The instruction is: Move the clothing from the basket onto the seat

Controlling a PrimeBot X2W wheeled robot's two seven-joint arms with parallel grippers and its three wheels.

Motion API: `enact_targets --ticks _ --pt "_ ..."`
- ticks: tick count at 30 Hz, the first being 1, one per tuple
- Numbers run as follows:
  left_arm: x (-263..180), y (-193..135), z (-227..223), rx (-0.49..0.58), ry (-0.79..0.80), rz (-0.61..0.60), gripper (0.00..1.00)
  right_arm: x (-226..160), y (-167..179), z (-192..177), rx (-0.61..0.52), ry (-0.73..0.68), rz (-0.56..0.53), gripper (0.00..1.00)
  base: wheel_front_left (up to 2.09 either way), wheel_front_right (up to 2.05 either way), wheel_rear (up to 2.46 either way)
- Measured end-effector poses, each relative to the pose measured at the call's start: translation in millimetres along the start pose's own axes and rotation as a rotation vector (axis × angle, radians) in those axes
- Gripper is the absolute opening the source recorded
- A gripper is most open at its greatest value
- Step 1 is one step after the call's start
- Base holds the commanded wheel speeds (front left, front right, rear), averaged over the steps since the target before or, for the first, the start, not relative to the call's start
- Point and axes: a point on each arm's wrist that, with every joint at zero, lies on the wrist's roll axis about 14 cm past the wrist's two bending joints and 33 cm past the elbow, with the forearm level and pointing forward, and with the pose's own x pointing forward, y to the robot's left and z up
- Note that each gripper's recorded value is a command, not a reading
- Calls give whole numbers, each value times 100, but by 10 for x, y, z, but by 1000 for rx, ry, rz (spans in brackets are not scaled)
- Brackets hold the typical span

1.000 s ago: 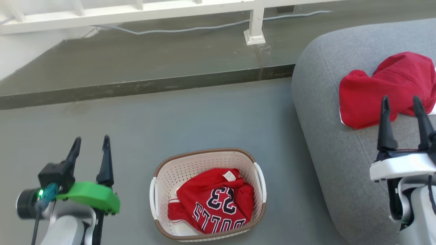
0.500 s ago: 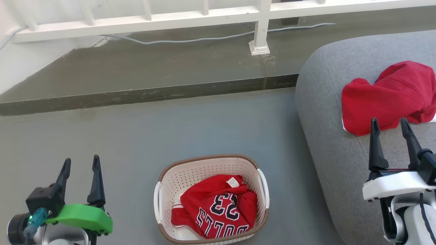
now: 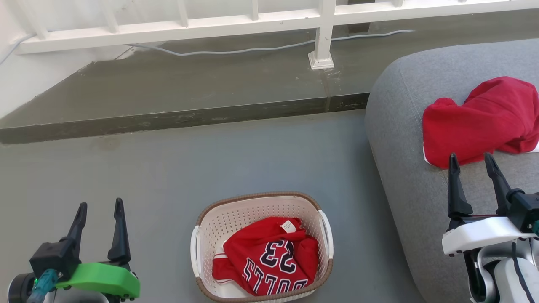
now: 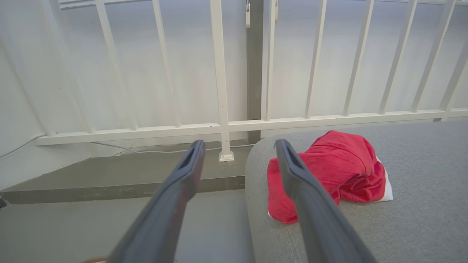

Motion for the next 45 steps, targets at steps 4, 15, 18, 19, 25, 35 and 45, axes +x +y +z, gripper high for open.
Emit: enact_targets --ticks 4,15,18,19,25,35,45 --pt "-24 -19 22 -4 -7 -4 100 -2 7 0 1 2 2 100 0 0 0" --pt "-74 -50 59 15 -19 -14 100 -2 19 -2 2 8 6 100 0 0 0" --pt "-86 -48 46 14 -11 -13 100 0 23 -5 2 11 7 100 0 0 0" --pt "-95 -46 37 14 -8 -12 100 2 24 0 3 9 7 100 0 0 0" --pt "-77 -60 19 15 2 -18 100 32 31 -11 1 13 9 100 0 0 0" --pt "22 -114 -106 22 52 -41 100 138 40 -77 -8 32 11 100 0 0 0" --pt "296 -513 -575 43 214 -195 100 459 116 -119 -20 29 40 100 0 0 0"
